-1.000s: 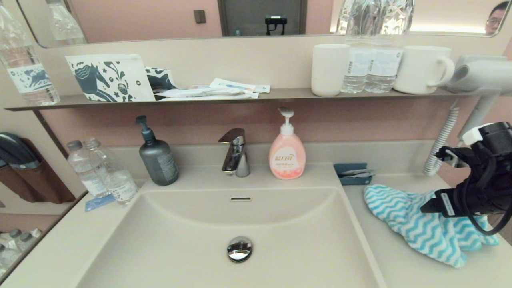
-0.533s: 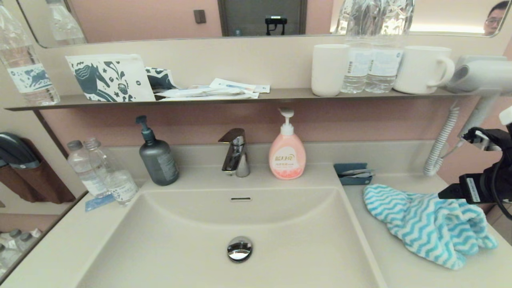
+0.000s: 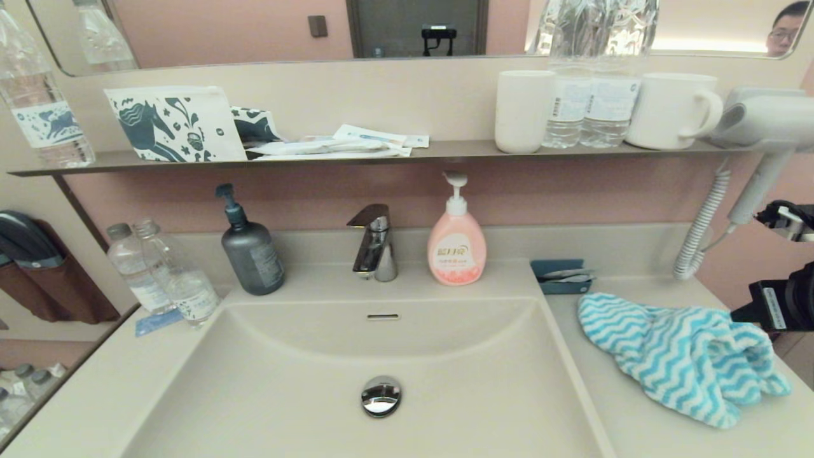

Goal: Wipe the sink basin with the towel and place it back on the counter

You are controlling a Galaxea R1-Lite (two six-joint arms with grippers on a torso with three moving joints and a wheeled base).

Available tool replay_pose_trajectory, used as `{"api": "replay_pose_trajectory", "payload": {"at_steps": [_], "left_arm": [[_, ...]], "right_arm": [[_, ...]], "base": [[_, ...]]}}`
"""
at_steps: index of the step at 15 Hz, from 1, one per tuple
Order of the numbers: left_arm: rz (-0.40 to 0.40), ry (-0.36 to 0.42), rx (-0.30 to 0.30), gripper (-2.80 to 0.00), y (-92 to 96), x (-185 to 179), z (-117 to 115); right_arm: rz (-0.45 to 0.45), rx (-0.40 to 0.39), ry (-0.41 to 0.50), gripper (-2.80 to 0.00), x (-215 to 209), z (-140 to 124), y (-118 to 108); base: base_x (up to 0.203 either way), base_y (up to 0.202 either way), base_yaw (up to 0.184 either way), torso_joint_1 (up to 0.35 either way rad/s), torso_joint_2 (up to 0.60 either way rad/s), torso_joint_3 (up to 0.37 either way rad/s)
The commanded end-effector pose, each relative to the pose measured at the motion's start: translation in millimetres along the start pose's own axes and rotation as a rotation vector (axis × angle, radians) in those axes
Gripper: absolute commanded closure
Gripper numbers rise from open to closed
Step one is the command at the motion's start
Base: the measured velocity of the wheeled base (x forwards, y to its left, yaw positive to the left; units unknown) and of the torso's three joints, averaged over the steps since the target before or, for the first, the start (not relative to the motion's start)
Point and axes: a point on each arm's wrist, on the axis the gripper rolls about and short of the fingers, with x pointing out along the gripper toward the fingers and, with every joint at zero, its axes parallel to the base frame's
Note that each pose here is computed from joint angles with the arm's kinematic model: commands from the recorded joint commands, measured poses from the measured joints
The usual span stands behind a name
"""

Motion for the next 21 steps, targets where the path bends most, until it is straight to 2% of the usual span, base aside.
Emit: {"api": "replay_pose_trajectory", "payload": {"at_steps": [1,6,11,14,19,21], "left_arm": [[0.001,0.002,0.000,0.00,0.0,0.1,0.0],[0.000,0.002,0.000,0.00,0.0,0.1,0.0],[0.000,0.002,0.000,0.00,0.0,0.1,0.0],[0.000,0.002,0.000,0.00,0.0,0.1,0.0],[0.000,0.002,0.000,0.00,0.0,0.1,0.0],[0.002,0.002,0.000,0.00,0.0,0.1,0.0]], "right_arm": [[0.013,-0.001,-0.013,0.00,-21.1,-9.1,-0.9],[0.013,0.009,-0.088,0.00,-67.9,-37.8,-6.4],[-0.014,0.041,-0.205,0.00,-116.8,-89.6,-14.4],[-0.012,0.039,-0.265,0.00,-145.5,-133.6,-15.4],[0.032,-0.053,-0.334,0.00,-175.7,-222.6,-20.6],[0.040,-0.054,-0.414,0.00,-177.1,-252.3,-22.9]], "base": [[0.000,0.000,0.000,0.000,0.00,0.000],[0.000,0.000,0.000,0.000,0.00,0.000],[0.000,0.000,0.000,0.000,0.00,0.000],[0.000,0.000,0.000,0.000,0.00,0.000],[0.000,0.000,0.000,0.000,0.00,0.000],[0.000,0.000,0.000,0.000,0.00,0.000]]}}
